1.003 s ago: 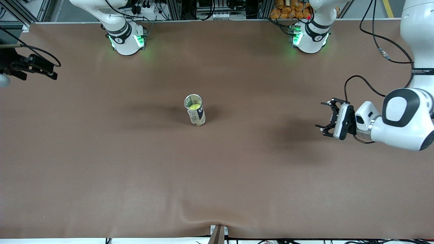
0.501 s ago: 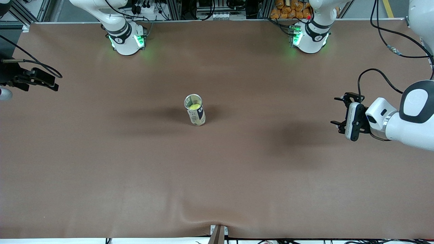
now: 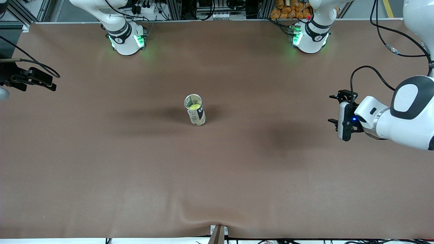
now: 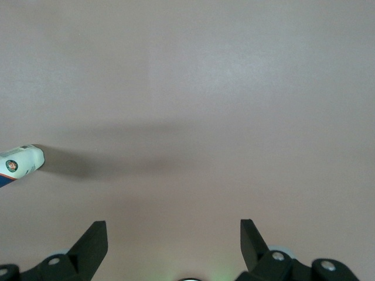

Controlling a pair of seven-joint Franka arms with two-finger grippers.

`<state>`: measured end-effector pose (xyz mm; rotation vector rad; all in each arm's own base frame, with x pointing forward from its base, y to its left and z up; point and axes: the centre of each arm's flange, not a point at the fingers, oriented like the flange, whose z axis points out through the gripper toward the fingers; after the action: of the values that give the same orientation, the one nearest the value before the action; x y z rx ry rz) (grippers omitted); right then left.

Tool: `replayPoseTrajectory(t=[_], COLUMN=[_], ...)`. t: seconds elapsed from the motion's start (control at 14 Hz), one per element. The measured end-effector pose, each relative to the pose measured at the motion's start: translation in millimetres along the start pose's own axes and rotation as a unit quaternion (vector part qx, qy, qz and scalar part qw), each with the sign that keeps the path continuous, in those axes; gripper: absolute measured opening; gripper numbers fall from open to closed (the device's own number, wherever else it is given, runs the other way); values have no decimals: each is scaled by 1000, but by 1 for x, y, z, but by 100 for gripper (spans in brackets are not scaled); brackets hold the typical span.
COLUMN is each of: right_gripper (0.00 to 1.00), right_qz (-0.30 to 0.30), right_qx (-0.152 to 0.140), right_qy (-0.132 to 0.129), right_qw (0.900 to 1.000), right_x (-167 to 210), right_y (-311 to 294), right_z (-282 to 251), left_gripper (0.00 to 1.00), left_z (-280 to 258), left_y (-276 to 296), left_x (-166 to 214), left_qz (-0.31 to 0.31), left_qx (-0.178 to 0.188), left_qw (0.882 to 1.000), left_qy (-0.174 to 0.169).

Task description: Insert tennis ball vertically with right arm

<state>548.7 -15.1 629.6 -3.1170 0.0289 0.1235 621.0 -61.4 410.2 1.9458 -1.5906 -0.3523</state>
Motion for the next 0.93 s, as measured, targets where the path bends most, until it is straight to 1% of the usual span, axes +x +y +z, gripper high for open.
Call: replayPoseTrajectory(t=[0.07, 0.21, 0.29, 0.43, 0.64, 0.79, 0.86, 0.93], right_gripper=[100, 100, 100, 100, 100, 100, 100, 100], right_qz=[3, 14, 20, 36, 41, 35, 28, 23], right_qx=[0, 0, 0, -2, -10, -10, -10, -11], right_qy=[2, 22, 28, 29, 33, 33, 32, 31], right_qw=[1000, 1000, 999, 999, 999, 999, 999, 999], right_x=[1, 6, 8, 10, 11, 11, 11, 10], right_y=[0, 0, 0, -8, -18, -25, -33, -39], right_z=[0, -3, -3, -1, -1, -1, 0, 0], left_gripper=[100, 100, 100, 100, 100, 100, 100, 100], left_z=[-1, -6, -11, -23, -44, -58, -65, -74], left_y=[0, 1, 3, 6, 15, 29, 39, 50], left_x=[0, -3, -5, -18, -31, -25, -20, -17], left_qz=[-10, -33, -49, -82, -125, -174, -208, -248], left_qx=[1, 7, 14, 31, 65, 88, 101, 113], left_qw=[1000, 999, 999, 996, 990, 980, 973, 962], left_qy=[0, 0, -1, -8, -21, -25, -23, -17])
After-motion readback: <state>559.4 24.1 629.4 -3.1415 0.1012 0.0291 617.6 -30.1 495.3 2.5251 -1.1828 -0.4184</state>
